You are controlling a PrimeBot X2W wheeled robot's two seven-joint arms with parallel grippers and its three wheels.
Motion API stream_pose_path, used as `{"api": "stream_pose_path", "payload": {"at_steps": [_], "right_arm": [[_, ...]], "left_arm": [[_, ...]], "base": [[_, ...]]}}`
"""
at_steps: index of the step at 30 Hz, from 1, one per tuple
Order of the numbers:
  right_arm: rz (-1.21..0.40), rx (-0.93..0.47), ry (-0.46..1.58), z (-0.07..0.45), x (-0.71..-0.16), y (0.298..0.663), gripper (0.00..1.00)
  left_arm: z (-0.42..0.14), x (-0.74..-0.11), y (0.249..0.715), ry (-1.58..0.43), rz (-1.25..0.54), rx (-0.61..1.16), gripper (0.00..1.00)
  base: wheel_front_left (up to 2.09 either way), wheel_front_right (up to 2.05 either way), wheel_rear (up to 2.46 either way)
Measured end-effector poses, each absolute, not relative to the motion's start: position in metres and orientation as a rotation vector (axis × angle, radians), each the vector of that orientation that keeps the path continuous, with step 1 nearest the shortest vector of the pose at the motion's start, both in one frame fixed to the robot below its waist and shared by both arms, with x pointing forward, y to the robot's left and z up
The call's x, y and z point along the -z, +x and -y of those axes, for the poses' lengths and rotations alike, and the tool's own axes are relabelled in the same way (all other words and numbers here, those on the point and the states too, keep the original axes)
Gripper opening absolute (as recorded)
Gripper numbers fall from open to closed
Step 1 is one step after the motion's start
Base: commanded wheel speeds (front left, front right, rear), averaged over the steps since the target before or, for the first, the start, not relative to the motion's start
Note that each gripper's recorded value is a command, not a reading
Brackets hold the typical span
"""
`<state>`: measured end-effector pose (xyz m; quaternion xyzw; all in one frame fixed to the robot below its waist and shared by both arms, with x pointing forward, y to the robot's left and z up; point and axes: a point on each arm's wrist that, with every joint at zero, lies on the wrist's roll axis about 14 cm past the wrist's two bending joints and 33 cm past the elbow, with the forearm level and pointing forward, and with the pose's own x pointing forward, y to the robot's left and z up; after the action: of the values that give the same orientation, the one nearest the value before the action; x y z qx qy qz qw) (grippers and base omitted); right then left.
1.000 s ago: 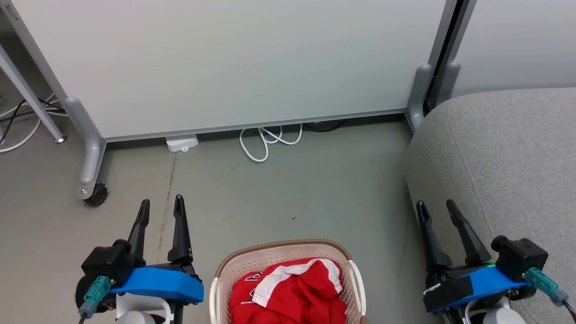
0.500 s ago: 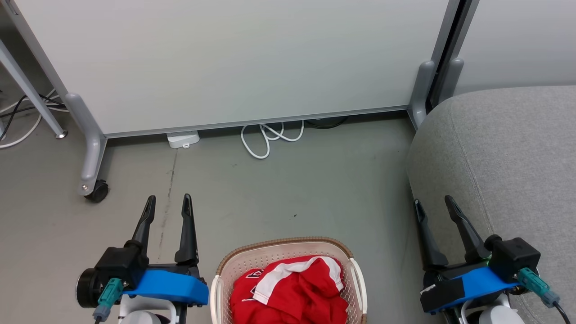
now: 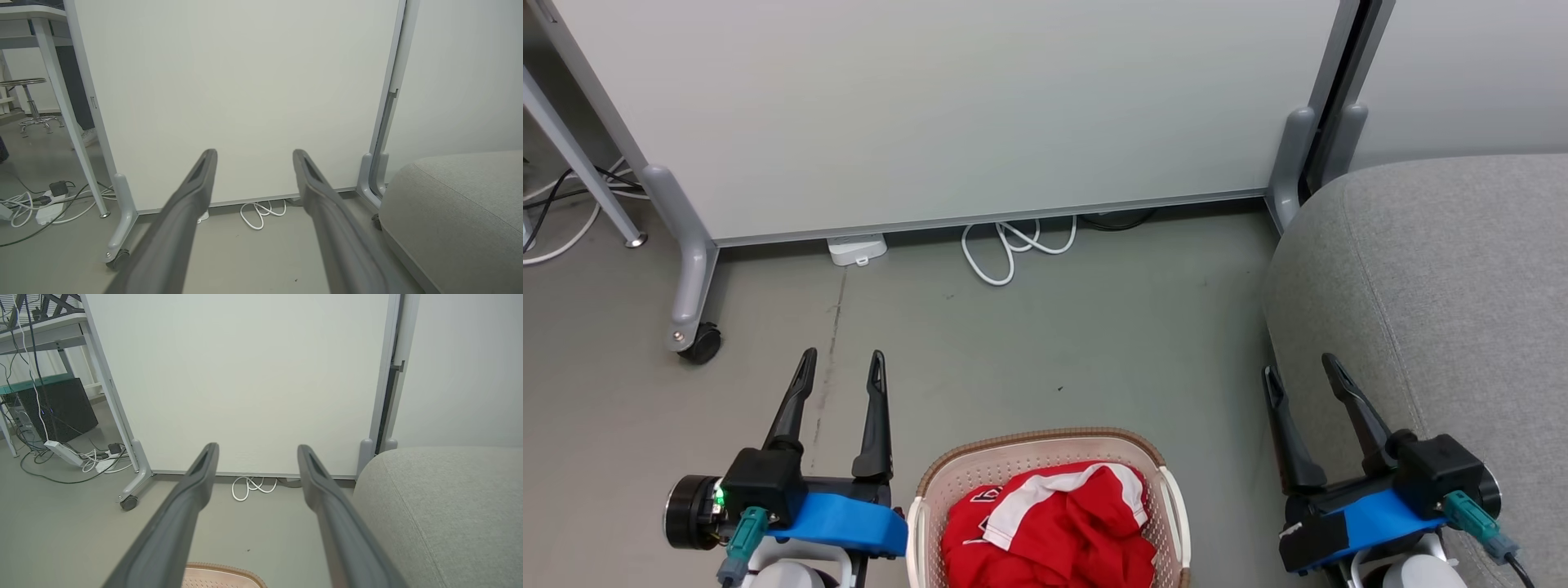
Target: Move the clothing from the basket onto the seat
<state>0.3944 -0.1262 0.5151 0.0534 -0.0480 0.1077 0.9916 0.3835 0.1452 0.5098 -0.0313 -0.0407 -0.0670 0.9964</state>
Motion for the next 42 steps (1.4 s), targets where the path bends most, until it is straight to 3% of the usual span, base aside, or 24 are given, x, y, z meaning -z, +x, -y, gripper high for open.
{"api": "stream_pose_path", "payload": {"at_steps": [28, 42], "right_arm": [[0.084, -0.220, 0.093, 0.125, -0.510, 0.399, 1.00], [0.087, -0.200, 0.091, 0.133, -0.505, 0.431, 1.00]], "left_arm": [[-0.142, -0.505, 0.389, -0.043, 0.072, 0.153, 1.00], [-0.101, -0.468, 0.431, 0.016, -0.032, 0.331, 1.00]], "base": [[0.00, 0.00, 0.00], [0.00, 0.00, 0.00]]}}
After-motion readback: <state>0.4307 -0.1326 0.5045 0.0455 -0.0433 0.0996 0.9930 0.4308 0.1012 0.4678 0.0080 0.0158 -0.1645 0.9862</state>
